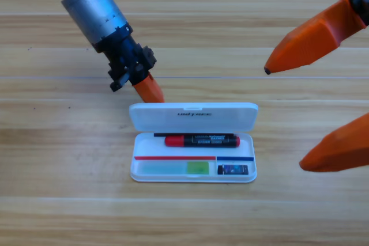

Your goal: Clean up eraser and pencils

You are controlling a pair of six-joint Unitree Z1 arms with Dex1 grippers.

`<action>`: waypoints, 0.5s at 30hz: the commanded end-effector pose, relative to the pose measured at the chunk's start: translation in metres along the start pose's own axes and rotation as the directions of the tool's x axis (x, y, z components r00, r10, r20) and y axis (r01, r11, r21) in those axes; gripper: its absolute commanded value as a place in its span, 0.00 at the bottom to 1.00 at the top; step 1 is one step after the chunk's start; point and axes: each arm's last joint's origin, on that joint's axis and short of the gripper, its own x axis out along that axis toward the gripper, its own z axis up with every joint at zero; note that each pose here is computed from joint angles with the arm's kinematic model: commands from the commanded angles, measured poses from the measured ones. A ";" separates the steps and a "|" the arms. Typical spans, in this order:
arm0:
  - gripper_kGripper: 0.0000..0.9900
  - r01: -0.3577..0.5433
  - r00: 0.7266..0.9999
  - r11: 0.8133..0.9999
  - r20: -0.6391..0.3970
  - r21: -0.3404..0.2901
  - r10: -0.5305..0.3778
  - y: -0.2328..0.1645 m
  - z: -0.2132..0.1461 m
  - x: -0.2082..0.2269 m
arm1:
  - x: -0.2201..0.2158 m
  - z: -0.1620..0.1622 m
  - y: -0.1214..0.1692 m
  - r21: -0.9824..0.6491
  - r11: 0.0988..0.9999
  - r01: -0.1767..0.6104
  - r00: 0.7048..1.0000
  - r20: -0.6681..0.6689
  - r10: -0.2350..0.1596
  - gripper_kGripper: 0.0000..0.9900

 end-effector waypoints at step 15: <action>0.00 0.109 0.994 0.994 -0.023 0.010 -0.108 -0.014 -0.007 0.032 | 0.000 -0.008 -0.004 0.032 0.999 0.006 1.000 0.009 -0.007 0.98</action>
